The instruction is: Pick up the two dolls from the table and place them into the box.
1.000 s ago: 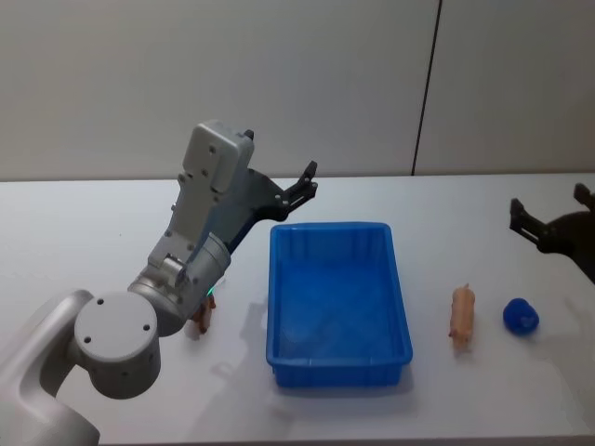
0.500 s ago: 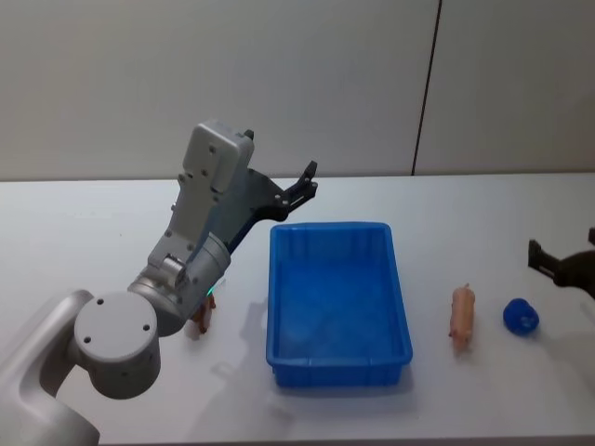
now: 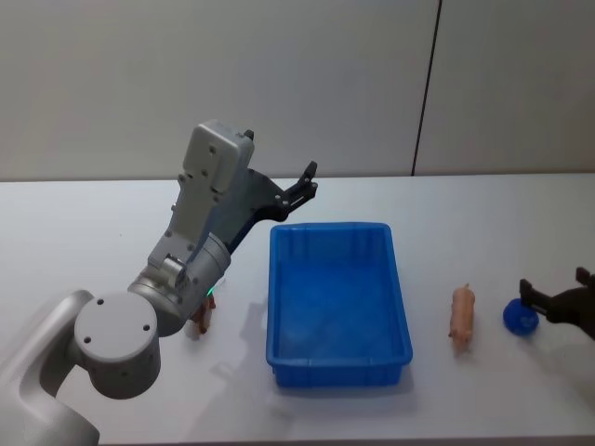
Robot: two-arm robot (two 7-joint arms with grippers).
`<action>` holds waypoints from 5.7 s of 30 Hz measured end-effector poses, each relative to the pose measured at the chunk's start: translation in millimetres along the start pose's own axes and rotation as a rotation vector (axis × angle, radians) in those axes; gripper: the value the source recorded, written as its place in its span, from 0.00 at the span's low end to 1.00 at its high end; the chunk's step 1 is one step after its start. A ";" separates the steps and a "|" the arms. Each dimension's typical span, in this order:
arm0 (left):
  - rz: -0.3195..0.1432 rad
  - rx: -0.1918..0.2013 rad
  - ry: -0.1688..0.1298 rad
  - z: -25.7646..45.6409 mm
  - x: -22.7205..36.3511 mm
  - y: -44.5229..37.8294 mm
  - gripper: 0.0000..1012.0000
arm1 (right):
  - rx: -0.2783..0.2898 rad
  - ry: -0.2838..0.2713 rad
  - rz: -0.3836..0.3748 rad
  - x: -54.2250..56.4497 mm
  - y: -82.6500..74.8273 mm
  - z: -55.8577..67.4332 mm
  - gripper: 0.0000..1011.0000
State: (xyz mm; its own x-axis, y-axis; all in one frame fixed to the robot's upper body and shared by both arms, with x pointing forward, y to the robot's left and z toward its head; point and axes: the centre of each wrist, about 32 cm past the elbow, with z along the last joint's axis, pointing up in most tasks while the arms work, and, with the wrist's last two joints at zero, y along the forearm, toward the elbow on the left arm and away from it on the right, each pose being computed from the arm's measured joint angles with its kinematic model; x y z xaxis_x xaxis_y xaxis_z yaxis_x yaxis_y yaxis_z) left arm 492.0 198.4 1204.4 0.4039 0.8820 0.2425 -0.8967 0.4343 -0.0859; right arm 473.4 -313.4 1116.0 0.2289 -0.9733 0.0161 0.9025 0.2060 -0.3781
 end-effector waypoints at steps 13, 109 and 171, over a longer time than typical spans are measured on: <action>0.000 0.000 0.000 0.0 0.0 0.0 0.99 | -0.043 -0.003 0.036 0.7 4.8 -20.9 0.99; 0.000 0.000 0.000 0.0 0.0 0.0 0.99 | 0.324 -0.162 0.643 -102.0 107.3 58.1 0.64; 0.000 0.000 0.000 0.0 0.0 0.0 0.99 | -0.074 0.059 -0.066 -105.4 14.0 32.5 0.99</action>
State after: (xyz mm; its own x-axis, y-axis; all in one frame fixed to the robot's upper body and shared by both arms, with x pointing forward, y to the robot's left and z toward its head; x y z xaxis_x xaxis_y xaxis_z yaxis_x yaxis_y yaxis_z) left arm 492.0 198.4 1204.4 0.4040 0.8820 0.2425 -0.8967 0.4343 -0.0859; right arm 473.8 -204.7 1139.1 0.1463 -0.9892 -0.0111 0.8847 0.1358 -0.4458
